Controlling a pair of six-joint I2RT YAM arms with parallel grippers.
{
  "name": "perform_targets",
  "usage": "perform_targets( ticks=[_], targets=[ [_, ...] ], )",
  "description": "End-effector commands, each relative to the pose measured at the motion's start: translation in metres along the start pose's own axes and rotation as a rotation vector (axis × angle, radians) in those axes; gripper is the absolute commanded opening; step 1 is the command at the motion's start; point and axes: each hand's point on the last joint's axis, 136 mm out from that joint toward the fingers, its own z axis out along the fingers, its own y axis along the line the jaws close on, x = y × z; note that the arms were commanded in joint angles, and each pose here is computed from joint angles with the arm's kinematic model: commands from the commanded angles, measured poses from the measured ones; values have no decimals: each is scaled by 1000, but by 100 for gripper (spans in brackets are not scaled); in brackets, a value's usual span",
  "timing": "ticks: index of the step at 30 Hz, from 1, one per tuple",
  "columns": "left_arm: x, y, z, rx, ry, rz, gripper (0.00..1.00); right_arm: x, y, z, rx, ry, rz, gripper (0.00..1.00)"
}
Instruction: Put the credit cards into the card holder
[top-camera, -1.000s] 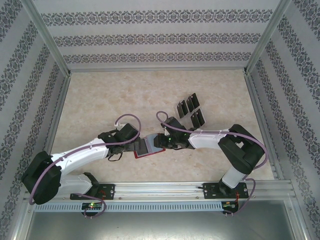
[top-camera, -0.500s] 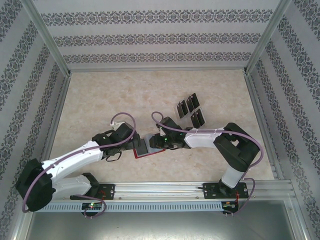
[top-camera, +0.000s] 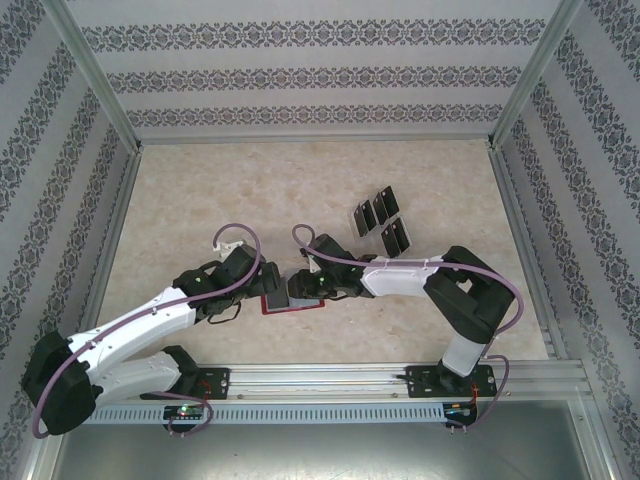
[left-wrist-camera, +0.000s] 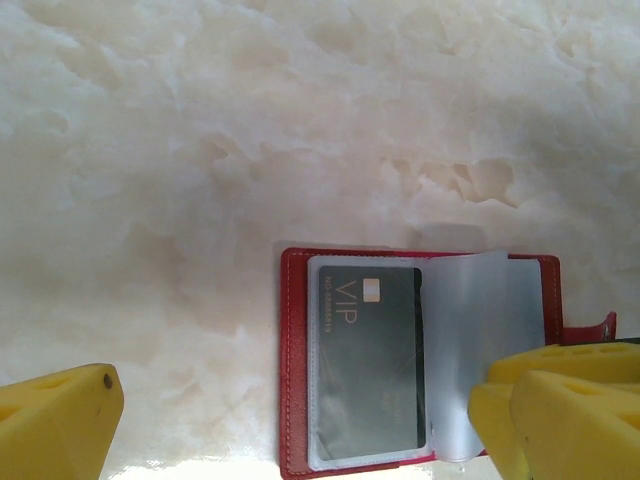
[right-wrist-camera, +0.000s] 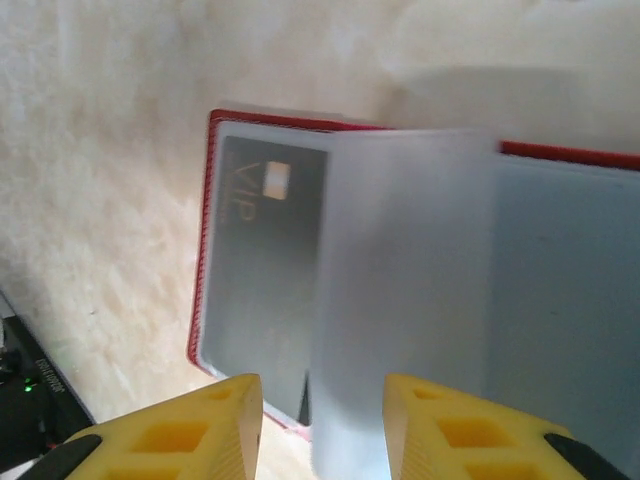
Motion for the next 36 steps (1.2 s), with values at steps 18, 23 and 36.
perform_targets(
  ticks=[18,23,36],
  targets=[
    [-15,-1,-15,49,-70,-90,100,-15,7,-33,116,-67,-45,39],
    [-10,2,-9,23,-47,-56,100,-6,-27,-43,240,-53,-44,46],
    [24,34,30,-184,94,92,100,5,-34,-18,229,1,-27,47]
  ],
)
